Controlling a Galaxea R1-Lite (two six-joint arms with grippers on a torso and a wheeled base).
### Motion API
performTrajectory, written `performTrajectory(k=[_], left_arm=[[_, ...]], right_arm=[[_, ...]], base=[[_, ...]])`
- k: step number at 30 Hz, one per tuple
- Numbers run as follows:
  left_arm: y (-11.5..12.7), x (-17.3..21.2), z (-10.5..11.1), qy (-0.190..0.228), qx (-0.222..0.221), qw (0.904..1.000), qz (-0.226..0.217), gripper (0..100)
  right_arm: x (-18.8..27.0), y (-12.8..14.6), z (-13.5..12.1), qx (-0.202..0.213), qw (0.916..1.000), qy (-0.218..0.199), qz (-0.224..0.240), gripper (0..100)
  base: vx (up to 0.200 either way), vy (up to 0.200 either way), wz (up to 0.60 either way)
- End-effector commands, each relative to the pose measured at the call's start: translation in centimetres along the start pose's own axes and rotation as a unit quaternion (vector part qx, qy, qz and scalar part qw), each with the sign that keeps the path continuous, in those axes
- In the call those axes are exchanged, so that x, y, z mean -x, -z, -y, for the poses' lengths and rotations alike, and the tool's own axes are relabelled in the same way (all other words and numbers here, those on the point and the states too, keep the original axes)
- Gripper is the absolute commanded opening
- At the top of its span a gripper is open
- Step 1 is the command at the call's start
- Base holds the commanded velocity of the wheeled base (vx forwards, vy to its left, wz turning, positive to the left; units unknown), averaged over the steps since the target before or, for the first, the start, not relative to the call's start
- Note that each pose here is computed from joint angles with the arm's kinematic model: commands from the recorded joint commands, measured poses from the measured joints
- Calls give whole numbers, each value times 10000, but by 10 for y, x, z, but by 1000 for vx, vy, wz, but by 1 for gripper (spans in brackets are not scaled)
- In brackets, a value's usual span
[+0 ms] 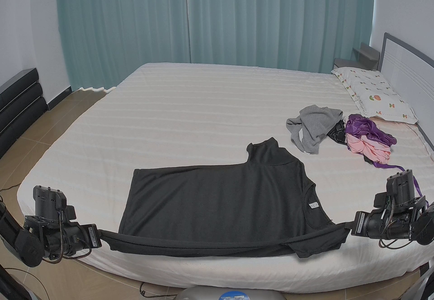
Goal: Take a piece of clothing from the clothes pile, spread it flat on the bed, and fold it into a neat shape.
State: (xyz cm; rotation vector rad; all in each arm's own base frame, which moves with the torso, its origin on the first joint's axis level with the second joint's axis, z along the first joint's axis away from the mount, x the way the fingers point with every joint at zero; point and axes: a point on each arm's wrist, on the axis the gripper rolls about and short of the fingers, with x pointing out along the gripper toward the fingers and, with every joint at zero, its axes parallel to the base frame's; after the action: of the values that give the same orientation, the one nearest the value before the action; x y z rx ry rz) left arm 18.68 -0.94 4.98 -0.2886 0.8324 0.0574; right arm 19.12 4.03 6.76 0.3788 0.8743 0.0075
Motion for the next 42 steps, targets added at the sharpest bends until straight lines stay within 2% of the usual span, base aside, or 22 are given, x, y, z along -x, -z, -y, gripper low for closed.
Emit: performTrajectory(k=[1,12,21,28,35,42], left_arm=[[2,-2,0,-5,-2,10000,-66,0],[-16,-29,3,-30,58,9999,-81,0],[-26,-55,5,-86,279,9994,-158,0],[-30,-61,3,-107,329,9993,-150,0],[-33,-59,-3,-180,437,9988,-87,0],[-29,-64,-4,-149,432,9987,-220,0]], right_arm=[[4,-2,-2,44,9999,-90,123,0],[-23,-5,-3,4,9997,104,-226,0],[-54,-30,-14,-25,9999,88,-121,0],[-64,-45,-20,-47,10000,-7,46,0],[-56,-51,-17,-127,9997,-7,213,0],[-67,-46,-15,-123,9999,66,35,0]], base=[[0,0,0],[0,0,0],[0,0,0],[0,0,0],[0,0,0],[0,0,0]])
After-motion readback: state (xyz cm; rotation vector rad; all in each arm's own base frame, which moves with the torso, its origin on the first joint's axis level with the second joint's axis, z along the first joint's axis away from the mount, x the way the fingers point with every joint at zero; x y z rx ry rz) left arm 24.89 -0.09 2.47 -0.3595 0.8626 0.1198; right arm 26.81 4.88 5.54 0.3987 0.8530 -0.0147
